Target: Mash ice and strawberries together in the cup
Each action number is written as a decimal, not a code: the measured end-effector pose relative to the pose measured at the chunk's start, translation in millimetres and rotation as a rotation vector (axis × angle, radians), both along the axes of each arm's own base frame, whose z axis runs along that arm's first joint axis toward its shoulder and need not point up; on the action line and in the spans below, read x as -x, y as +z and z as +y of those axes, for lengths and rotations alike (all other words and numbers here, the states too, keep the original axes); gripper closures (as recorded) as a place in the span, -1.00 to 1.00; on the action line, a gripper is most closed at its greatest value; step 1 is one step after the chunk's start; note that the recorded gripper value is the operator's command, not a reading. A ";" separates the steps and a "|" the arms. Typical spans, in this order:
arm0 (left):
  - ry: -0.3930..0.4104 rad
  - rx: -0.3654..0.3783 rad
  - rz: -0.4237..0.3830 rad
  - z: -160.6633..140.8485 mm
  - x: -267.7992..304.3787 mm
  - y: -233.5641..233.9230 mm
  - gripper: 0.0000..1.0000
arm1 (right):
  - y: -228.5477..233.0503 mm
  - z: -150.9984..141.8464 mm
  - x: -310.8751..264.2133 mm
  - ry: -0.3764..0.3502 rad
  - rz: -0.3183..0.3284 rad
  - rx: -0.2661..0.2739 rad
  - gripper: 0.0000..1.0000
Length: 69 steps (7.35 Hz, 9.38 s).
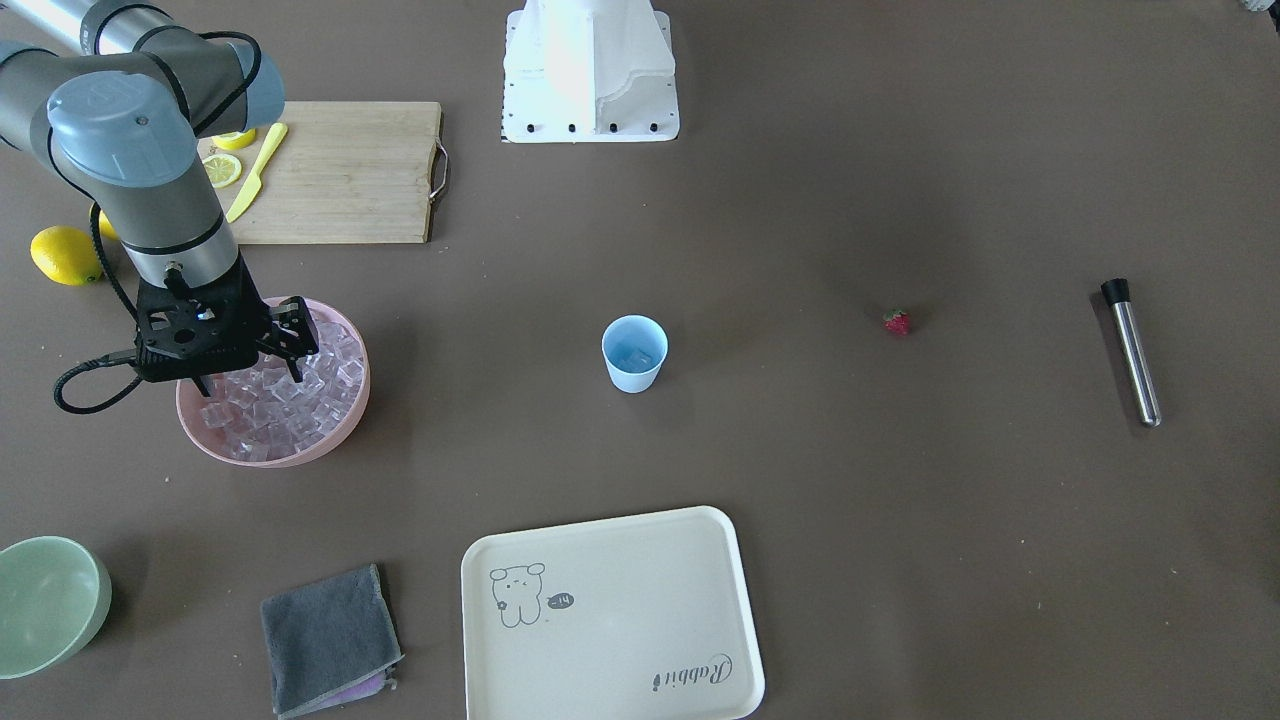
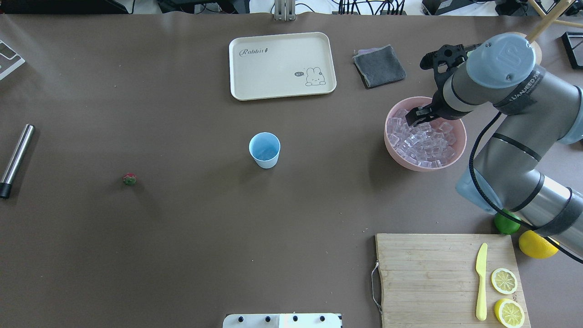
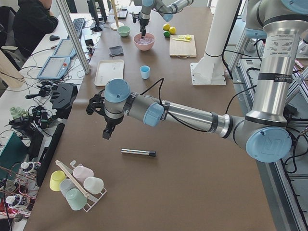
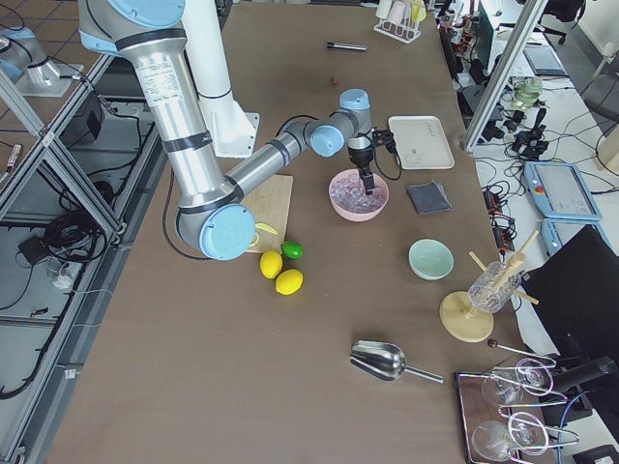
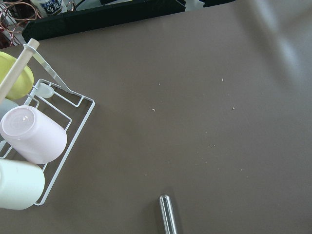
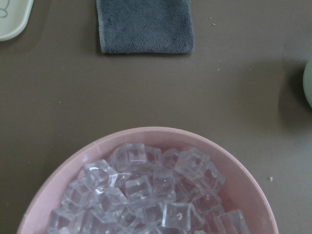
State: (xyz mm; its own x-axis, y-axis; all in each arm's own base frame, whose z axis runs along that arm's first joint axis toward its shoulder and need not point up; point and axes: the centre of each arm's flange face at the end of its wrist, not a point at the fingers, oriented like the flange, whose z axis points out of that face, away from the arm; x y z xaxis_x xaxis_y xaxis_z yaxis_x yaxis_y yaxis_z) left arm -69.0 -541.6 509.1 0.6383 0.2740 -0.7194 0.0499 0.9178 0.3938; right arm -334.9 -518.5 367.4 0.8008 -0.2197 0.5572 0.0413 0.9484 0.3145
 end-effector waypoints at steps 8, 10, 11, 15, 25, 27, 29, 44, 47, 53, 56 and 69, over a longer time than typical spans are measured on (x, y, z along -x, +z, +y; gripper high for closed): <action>0.001 -0.005 -0.002 -0.6 -0.5 -2.6 -0.95 | 25.8 -4.9 37.6 -0.023 0.061 0.025 -0.15; 0.001 -0.006 -0.001 -0.8 -0.6 -2.9 -0.95 | 27.3 -6.6 41.6 -0.025 0.068 0.026 0.27; 0.001 -0.005 -0.001 -0.5 -0.5 -2.4 -0.95 | 25.1 -7.2 41.9 -0.026 0.067 0.024 0.48; 0.001 0.000 0.000 0.3 -0.7 0.1 -0.95 | 14.4 -11.6 37.2 -0.022 0.047 0.021 0.83; 0.002 0.000 0.000 -2.8 -0.9 -0.2 -0.95 | 23.0 -25.4 37.7 -0.019 0.066 0.028 -0.37; 0.003 0.000 0.000 -2.9 -1.3 -0.3 -0.95 | 25.3 -23.9 42.3 -0.026 0.068 0.029 -0.05; 0.003 -0.003 0.000 -2.6 -1.4 -1.8 -0.95 | 27.1 -22.5 44.4 -0.030 0.069 0.030 0.63; 0.002 0.001 -0.001 -2.9 -1.1 -0.4 -0.95 | -267.9 25.3 210.8 0.134 -0.266 0.069 0.94; 0.002 0.002 -0.001 -2.4 -1.3 0.5 -0.95 | -256.5 50.9 261.3 0.142 -0.300 0.051 0.92; -0.019 0.031 0.008 -5.0 -7.5 -4.9 -0.95 | -232.5 36.1 233.0 0.119 -0.257 0.021 -0.99; -0.029 0.093 0.029 -13.8 -55.3 -31.0 -0.95 | -163.8 19.5 134.2 0.057 -0.236 0.019 -0.99; 0.107 0.235 0.019 31.3 -284.4 -70.7 -0.94 | 278.9 32.6 -433.0 -0.201 -0.028 -0.028 -0.98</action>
